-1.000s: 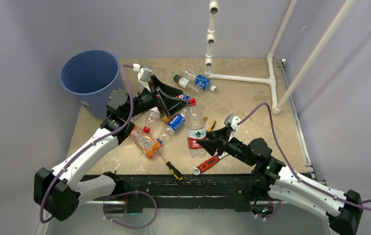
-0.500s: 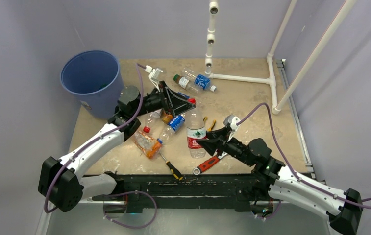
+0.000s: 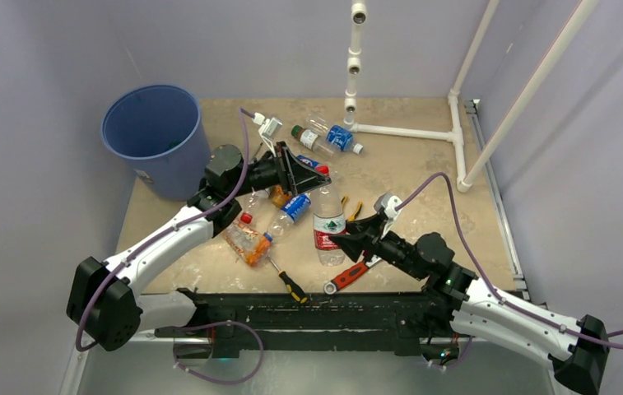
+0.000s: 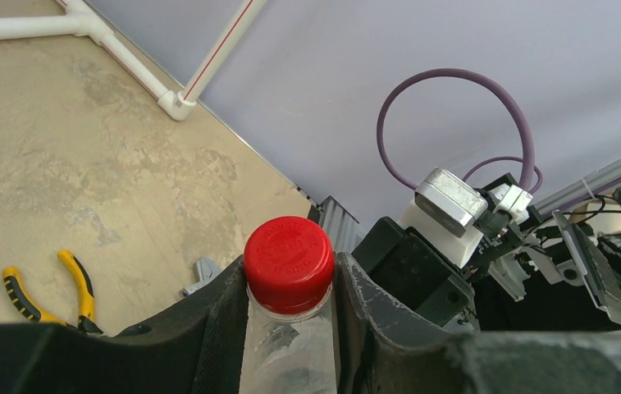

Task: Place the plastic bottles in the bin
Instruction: Pick up the plastic bottle at the center of the board.

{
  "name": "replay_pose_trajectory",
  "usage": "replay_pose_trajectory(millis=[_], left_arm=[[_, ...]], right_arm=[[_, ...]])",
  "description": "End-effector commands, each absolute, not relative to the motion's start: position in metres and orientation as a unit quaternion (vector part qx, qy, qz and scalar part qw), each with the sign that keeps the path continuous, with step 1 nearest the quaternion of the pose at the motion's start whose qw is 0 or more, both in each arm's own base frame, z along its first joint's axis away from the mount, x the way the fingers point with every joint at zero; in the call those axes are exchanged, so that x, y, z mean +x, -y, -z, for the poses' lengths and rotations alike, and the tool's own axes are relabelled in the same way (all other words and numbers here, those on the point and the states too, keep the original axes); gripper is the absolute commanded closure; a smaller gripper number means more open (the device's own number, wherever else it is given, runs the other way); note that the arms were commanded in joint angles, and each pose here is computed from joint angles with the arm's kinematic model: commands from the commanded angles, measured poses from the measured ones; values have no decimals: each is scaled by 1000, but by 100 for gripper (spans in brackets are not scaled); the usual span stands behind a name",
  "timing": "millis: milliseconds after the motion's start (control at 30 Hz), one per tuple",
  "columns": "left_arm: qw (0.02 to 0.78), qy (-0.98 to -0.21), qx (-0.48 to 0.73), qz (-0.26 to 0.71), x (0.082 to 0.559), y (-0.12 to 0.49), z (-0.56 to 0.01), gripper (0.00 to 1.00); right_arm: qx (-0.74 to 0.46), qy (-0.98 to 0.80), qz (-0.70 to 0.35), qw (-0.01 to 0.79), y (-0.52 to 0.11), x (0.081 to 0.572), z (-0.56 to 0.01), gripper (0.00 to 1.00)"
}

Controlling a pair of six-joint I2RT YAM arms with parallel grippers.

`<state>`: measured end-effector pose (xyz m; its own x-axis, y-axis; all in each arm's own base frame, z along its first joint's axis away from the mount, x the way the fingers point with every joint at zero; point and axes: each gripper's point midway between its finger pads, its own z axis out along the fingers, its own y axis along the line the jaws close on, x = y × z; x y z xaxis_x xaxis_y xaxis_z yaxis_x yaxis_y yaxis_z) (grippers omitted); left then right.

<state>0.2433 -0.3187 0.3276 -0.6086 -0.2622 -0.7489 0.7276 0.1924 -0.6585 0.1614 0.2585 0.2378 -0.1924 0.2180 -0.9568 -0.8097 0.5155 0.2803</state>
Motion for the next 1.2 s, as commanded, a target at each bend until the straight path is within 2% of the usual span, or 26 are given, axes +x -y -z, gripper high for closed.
replay_pose_trajectory(millis=[0, 133, 200, 233, 333, 367, 500, 700, 967, 1067, 1167], left_arm=[[426, -629, 196, 620, 238, 321, -352, 72], [430, -627, 196, 619, 239, 321, -353, 87], [438, -625, 195, 616, 241, 319, -356, 98], [443, -625, 193, 613, 241, 318, -356, 100], [460, -620, 194, 605, 242, 315, -363, 100], [466, -619, 194, 602, 243, 314, -364, 100], [503, -606, 194, 585, 243, 305, -376, 100], [556, -551, 202, 589, 227, 289, -402, 100], [542, -534, 187, 622, 218, 289, -412, 100], [540, -531, 188, 625, 216, 288, -413, 100], [536, -533, 189, 627, 213, 288, -414, 100]], right_arm=[[-230, -622, -436, 609, -259, 163, -251, 78], [-230, -623, -436, 608, -260, 163, -250, 77], [-229, -628, -436, 603, -261, 163, -248, 74], [-228, -631, -436, 599, -261, 163, -247, 68], [-222, -639, -448, 584, -266, 162, -248, 31], [-216, -641, -452, 581, -266, 162, -249, 23], [-200, -629, -478, 580, -266, 157, -267, 2], [-182, -608, -505, 585, -269, 156, -290, 1], [-200, -592, -505, 595, -288, 166, -301, 2], [-200, -597, -497, 597, -293, 172, -299, 10], [-199, -594, -493, 604, -292, 173, -300, 25]])
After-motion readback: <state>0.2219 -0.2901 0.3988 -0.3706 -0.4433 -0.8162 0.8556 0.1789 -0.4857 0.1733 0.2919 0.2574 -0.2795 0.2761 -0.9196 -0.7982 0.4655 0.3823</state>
